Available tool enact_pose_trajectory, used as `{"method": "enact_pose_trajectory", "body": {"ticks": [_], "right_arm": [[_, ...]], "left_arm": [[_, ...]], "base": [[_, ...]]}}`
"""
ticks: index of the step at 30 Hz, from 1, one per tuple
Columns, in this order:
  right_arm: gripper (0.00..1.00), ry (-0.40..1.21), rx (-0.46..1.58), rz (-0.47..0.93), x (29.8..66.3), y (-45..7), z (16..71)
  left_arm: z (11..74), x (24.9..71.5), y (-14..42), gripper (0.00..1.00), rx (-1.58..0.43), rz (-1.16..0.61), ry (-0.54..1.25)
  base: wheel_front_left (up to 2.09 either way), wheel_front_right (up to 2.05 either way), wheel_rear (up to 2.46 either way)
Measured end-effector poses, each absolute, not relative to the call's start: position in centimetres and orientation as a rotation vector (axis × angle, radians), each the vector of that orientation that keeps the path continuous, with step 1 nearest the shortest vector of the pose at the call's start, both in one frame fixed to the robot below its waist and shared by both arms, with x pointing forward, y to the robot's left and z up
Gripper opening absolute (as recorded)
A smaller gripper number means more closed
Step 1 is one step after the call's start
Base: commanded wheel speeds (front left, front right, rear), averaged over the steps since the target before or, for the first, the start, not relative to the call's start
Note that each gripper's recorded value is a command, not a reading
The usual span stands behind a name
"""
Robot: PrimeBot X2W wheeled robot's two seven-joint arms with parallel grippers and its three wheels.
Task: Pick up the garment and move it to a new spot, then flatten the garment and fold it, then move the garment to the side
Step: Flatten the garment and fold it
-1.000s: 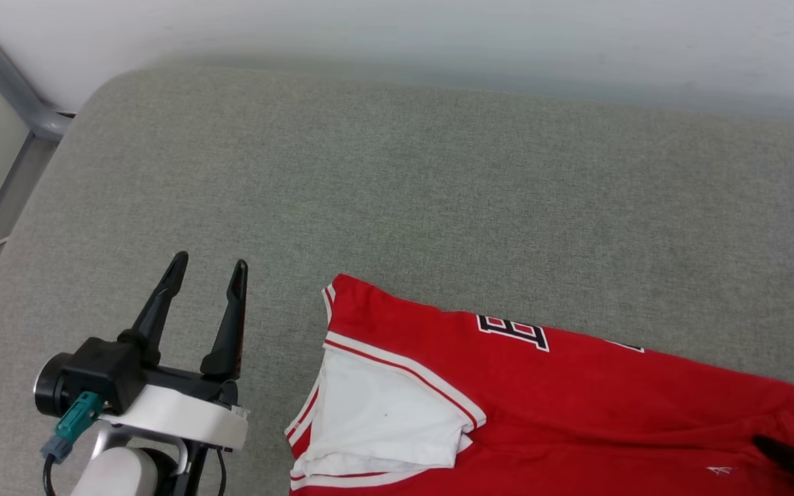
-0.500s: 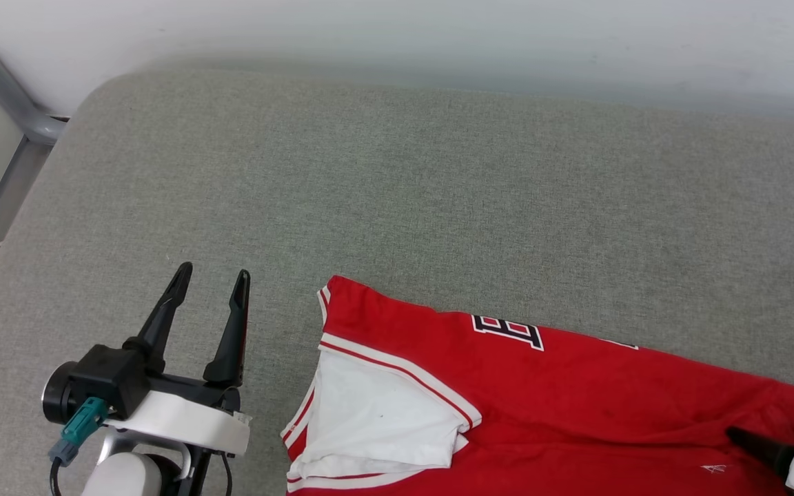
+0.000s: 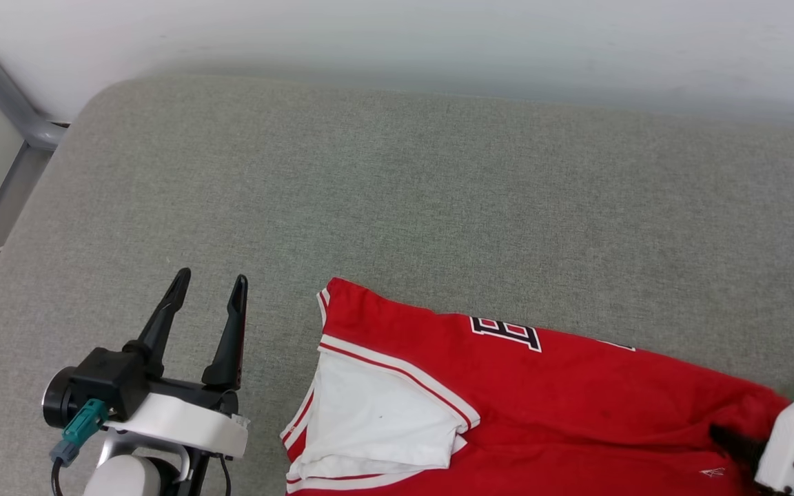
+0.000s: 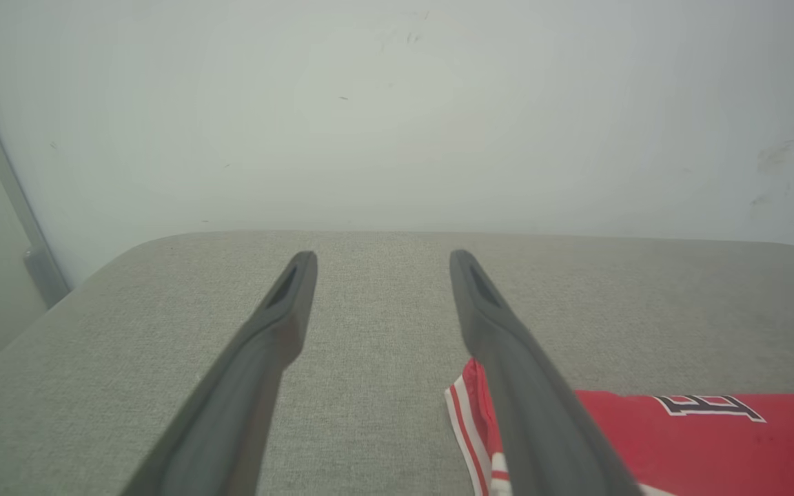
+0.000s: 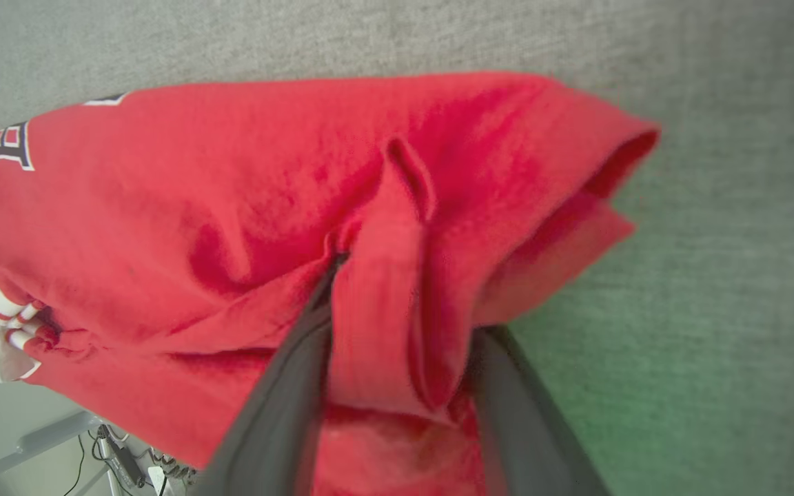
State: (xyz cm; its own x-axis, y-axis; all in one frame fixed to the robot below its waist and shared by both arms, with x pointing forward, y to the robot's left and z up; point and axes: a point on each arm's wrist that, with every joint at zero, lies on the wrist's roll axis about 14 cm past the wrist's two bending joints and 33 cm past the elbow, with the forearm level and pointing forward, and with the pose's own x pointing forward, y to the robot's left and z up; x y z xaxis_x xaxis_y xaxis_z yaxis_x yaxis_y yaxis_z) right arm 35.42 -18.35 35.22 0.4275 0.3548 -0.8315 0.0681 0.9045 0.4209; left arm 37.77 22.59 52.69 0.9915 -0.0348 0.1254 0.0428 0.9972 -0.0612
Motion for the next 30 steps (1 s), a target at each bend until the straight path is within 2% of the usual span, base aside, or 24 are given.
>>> {"method": "enact_pose_trajectory", "body": {"ticks": [4,9,23,30], "right_arm": [[0.0,1.091,0.445,0.207,35.6,-17.4,35.4],[0.0,1.033,0.44,0.171,36.1,-19.0,36.1],[0.0,0.884,0.357,-0.01,37.8,-27.7,39.6],[0.0,0.82,0.431,0.045,37.7,-25.9,42.0]], "left_arm": [[52.7,37.7,22.6,1.0,-0.066,-0.038,-0.126],[52.8,37.4,22.5,1.0,-0.068,-0.044,-0.128],[53.5,36.8,22.0,1.0,-0.068,-0.06,-0.149],[53.7,35.3,21.7,1.0,-0.089,-0.055,-0.161]], "base": [[0.0,0.0,0.0],[0.0,0.0,0.0],[0.0,0.0,0.0],[0.0,0.0,0.0]]}}
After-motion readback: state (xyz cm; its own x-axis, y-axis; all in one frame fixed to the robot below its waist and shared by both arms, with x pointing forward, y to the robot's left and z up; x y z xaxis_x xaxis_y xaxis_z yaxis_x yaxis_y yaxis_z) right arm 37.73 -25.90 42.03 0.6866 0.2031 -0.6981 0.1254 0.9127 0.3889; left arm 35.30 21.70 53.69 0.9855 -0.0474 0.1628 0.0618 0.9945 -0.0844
